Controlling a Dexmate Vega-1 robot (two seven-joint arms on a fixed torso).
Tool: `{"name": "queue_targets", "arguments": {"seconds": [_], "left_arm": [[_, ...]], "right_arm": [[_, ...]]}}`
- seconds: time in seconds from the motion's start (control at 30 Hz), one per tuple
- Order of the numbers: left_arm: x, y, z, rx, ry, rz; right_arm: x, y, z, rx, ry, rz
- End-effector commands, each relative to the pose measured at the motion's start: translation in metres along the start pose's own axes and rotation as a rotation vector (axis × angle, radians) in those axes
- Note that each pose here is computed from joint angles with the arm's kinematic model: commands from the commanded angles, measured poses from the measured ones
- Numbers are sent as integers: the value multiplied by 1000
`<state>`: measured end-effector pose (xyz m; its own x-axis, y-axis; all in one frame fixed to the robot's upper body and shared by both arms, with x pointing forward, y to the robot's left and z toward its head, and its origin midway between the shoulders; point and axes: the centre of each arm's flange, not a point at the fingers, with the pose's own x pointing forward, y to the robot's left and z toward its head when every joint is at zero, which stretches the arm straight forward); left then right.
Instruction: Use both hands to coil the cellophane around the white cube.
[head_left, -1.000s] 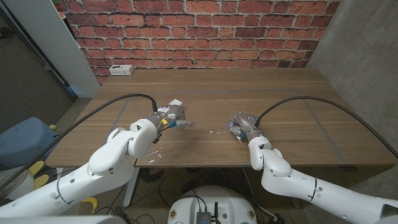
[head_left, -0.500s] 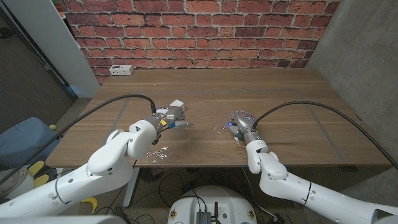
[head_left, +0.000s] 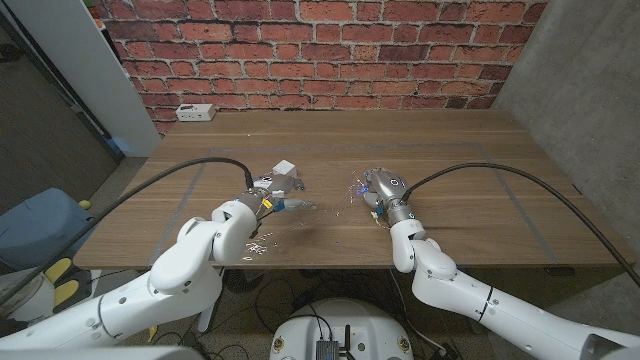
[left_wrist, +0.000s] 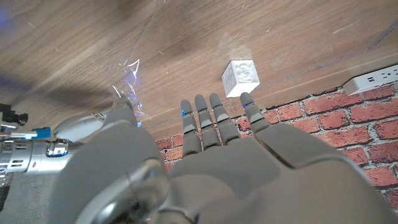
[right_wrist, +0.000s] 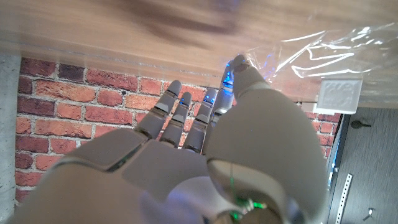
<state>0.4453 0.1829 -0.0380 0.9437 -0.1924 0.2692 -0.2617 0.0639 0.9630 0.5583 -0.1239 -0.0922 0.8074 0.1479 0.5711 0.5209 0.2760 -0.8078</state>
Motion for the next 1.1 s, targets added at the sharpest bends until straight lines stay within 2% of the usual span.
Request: {"name": "queue_targets", "arguments": {"seconds": [0.03,0.13,0.33,0.6,0.7,0.83,0.93,1.1], "left_arm": [[-7,-3,15,83,101,-16],[-6,-3,19,128,125,-57],[-4,-4,25,169,134,-126],[2,-7,35,209,103,-225],[4,-6,38,253,118,-267],[3,-1,40,317,186,-234],[-1,4,38,329,231,-169],[-11,12,37,328,273,-61]], "right_arm": [[25,-24,17,51,-20,-101],[31,-27,21,49,-4,-106],[39,-29,26,35,14,-122],[48,-34,28,27,22,-156],[51,-36,27,23,23,-169],[55,-37,26,21,26,-174],[57,-37,24,14,34,-177],[61,-37,19,3,54,-179]]}}
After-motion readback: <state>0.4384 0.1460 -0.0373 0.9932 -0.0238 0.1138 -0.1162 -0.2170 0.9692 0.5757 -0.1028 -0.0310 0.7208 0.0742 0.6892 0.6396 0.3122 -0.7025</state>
